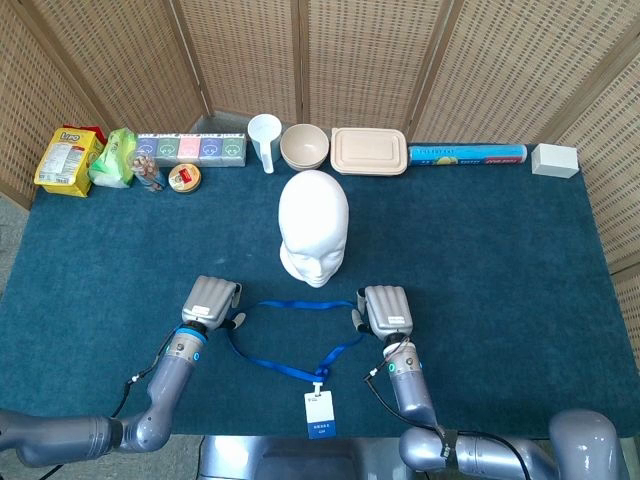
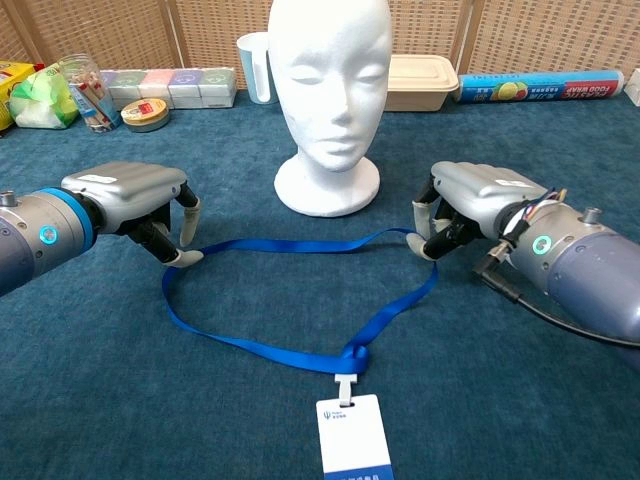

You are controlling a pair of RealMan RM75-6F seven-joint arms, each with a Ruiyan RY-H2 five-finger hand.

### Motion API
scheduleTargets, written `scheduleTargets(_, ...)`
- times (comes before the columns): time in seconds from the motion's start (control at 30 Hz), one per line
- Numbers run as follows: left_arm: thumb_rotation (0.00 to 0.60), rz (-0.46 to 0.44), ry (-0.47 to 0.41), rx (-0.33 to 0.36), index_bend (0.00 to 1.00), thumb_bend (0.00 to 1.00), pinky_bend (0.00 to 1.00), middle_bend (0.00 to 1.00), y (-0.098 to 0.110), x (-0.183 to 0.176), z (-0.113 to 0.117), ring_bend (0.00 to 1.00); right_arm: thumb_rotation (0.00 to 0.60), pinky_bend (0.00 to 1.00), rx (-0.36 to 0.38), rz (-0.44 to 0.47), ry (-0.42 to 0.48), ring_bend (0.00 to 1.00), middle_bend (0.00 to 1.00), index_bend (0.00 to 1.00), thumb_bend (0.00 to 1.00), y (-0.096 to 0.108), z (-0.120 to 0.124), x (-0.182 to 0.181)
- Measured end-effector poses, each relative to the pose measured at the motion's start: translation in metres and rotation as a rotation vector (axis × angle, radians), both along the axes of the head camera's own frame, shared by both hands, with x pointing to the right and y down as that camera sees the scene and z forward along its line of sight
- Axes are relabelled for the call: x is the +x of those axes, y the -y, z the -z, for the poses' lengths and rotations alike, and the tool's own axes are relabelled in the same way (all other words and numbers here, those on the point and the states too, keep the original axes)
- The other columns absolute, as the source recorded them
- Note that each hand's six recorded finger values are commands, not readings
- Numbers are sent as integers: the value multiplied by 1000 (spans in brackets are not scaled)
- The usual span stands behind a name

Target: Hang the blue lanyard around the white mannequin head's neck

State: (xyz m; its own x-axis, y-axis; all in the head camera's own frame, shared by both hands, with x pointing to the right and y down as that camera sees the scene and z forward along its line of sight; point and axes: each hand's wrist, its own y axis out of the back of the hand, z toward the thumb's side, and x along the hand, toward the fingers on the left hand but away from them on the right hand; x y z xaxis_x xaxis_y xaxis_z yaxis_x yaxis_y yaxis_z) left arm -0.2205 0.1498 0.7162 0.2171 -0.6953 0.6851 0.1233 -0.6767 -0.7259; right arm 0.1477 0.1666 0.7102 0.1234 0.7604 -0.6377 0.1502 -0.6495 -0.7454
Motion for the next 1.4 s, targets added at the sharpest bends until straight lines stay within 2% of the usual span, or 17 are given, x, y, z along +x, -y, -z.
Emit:
scheduleTargets(0.43,465,2,14,-10,559,300,1000,1000,4,2,-9,1000,497,1000,-13,-1,2,1000,859,625,500,-2,-3,-3)
scheduleTargets(0.87,511,28,16,-15,669,321,1000,1000,3,3,-17,1000,496,1000,-14,-3,-7,1000,860,627,500,-2,-4,-1)
scheduleTargets(1.4,530,65,-11,-18,708,339,1000,1000,4,4,-18,1000,497,1000,-12,-4,-15,1000,861,629,500,-2,-4,0)
